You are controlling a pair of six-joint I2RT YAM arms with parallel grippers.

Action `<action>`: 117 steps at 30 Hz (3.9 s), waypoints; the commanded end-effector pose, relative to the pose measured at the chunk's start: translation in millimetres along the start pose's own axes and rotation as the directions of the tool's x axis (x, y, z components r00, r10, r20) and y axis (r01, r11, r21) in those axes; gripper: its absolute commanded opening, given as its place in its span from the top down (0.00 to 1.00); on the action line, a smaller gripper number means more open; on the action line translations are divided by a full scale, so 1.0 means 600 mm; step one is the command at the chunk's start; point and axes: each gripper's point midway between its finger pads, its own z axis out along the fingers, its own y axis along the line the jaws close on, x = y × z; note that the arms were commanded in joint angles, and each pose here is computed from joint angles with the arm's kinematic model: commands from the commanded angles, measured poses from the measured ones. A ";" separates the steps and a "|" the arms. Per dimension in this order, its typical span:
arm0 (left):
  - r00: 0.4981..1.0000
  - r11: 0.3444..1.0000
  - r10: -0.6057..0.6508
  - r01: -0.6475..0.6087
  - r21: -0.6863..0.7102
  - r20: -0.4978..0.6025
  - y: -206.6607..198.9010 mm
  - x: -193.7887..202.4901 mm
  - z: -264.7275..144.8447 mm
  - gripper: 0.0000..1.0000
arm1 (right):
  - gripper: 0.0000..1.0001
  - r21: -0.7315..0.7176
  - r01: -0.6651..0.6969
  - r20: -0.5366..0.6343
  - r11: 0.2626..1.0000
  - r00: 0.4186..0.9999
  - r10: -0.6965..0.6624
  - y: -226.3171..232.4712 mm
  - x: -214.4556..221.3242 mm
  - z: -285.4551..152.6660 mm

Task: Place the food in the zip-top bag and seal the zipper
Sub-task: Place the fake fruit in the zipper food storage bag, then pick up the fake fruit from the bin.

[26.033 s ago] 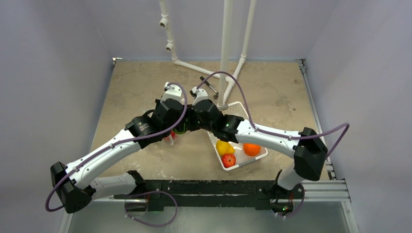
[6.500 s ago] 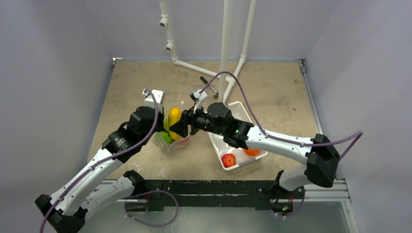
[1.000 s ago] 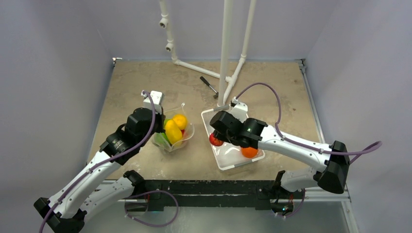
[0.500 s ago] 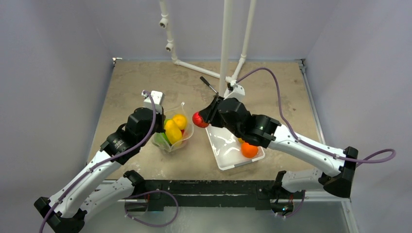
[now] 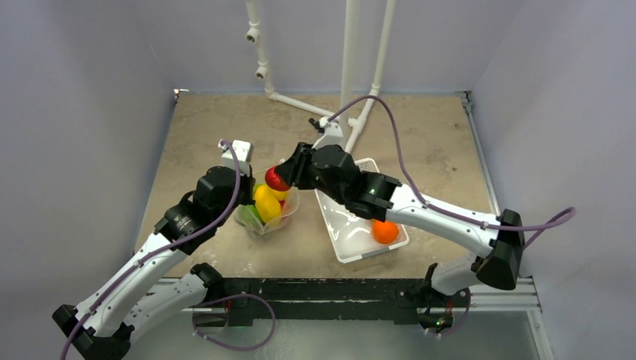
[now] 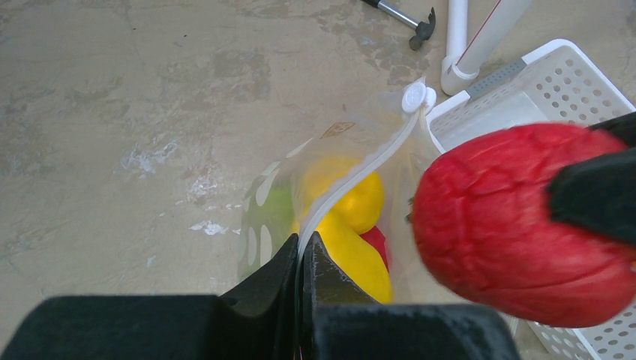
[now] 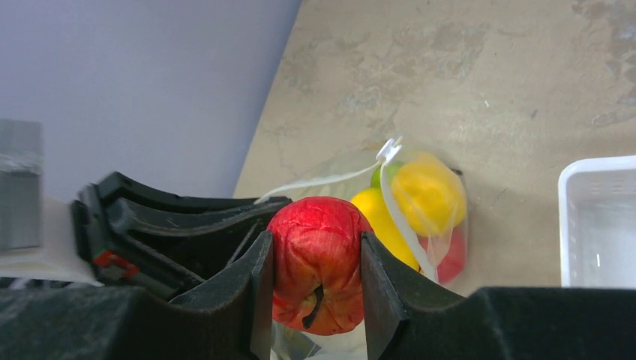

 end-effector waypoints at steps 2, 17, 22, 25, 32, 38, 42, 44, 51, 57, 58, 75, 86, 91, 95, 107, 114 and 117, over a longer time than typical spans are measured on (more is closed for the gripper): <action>0.998 1.000 -0.031 0.031 0.001 0.057 0.000 -0.023 -0.003 1.00 | 1.00 -0.030 0.047 -0.013 0.998 0.999 -0.048 0.037 0.023 0.026; 0.998 0.999 -0.032 0.032 -0.004 0.060 0.002 -0.024 -0.004 1.00 | 0.38 0.015 0.112 -0.110 0.994 0.988 -0.110 0.035 0.112 0.064; 0.998 0.999 -0.032 0.032 -0.003 0.060 0.002 -0.024 -0.004 1.00 | 0.17 -0.002 0.099 -0.093 0.995 0.991 -0.098 0.043 0.098 0.051; 0.998 0.999 -0.032 0.032 -0.004 0.060 0.002 -0.024 -0.003 1.00 | 0.16 0.011 0.089 -0.080 0.996 0.993 -0.088 0.039 0.087 0.042; 0.998 0.999 -0.033 0.033 -0.003 0.062 0.002 -0.025 -0.004 1.00 | 0.17 0.147 0.082 -0.075 0.986 0.995 -0.071 -0.015 0.076 0.007; 0.998 0.999 -0.032 0.032 0.001 0.059 0.001 -0.024 -0.004 1.00 | 0.20 0.347 0.069 -0.072 0.935 0.996 -0.047 -0.094 0.085 -0.013; 0.998 0.999 -0.032 0.032 0.005 0.060 0.000 -0.025 -0.004 1.00 | 0.21 0.476 0.081 -0.089 0.876 0.995 -0.043 -0.161 0.097 -0.024; 0.998 1.000 -0.031 0.031 0.004 0.059 0.000 -0.024 -0.004 1.00 | 0.21 0.537 0.085 -0.092 0.839 0.995 -0.041 -0.196 0.101 -0.032; 0.998 1.000 -0.031 0.031 0.007 0.060 -0.001 -0.024 -0.004 1.00 | 0.22 0.660 0.068 -0.062 0.748 0.997 -0.035 -0.291 0.078 -0.054; 0.998 0.999 -0.031 0.030 0.012 0.059 -0.003 -0.024 -0.004 1.00 | 0.21 0.720 0.072 -0.042 0.690 0.997 -0.060 -0.347 0.051 -0.065; 0.998 0.999 -0.031 0.030 0.012 0.059 -0.003 -0.024 -0.004 1.00 | 0.21 0.727 0.077 -0.044 0.682 0.997 -0.066 -0.353 0.048 -0.067; 0.997 0.999 -0.034 0.033 0.016 0.065 -0.003 -0.027 -0.006 1.00 | 0.18 0.799 0.168 -0.146 0.578 0.986 -0.084 -0.433 0.065 -0.065; 0.997 0.998 -0.038 0.035 0.046 0.068 -0.011 -0.029 -0.008 1.00 | 0.16 0.844 0.167 -0.158 0.509 0.986 -0.061 -0.482 0.072 -0.073; 0.997 0.997 -0.040 0.035 0.067 0.068 -0.017 -0.029 -0.009 1.00 | 0.16 0.860 0.158 -0.155 0.486 0.987 -0.047 -0.499 0.069 -0.076; 0.997 0.996 -0.042 0.036 0.085 0.066 -0.023 -0.030 -0.010 1.00 | 0.16 0.871 0.163 -0.168 0.463 0.985 -0.032 -0.514 0.079 -0.076; 0.997 0.990 -0.047 0.038 0.134 0.064 -0.036 -0.028 -0.014 1.00 | 0.17 0.891 0.230 -0.262 0.391 0.964 0.030 -0.560 0.147 -0.076; 0.997 0.990 -0.046 0.037 0.139 0.065 -0.038 -0.028 -0.016 1.00 | 0.26 0.890 0.243 -0.281 0.387 0.959 0.043 -0.563 0.158 -0.068; 0.997 0.990 -0.046 0.037 0.137 0.066 -0.037 -0.028 -0.016 1.00 | 0.37 0.889 0.220 -0.263 0.402 0.963 0.052 -0.554 0.153 -0.066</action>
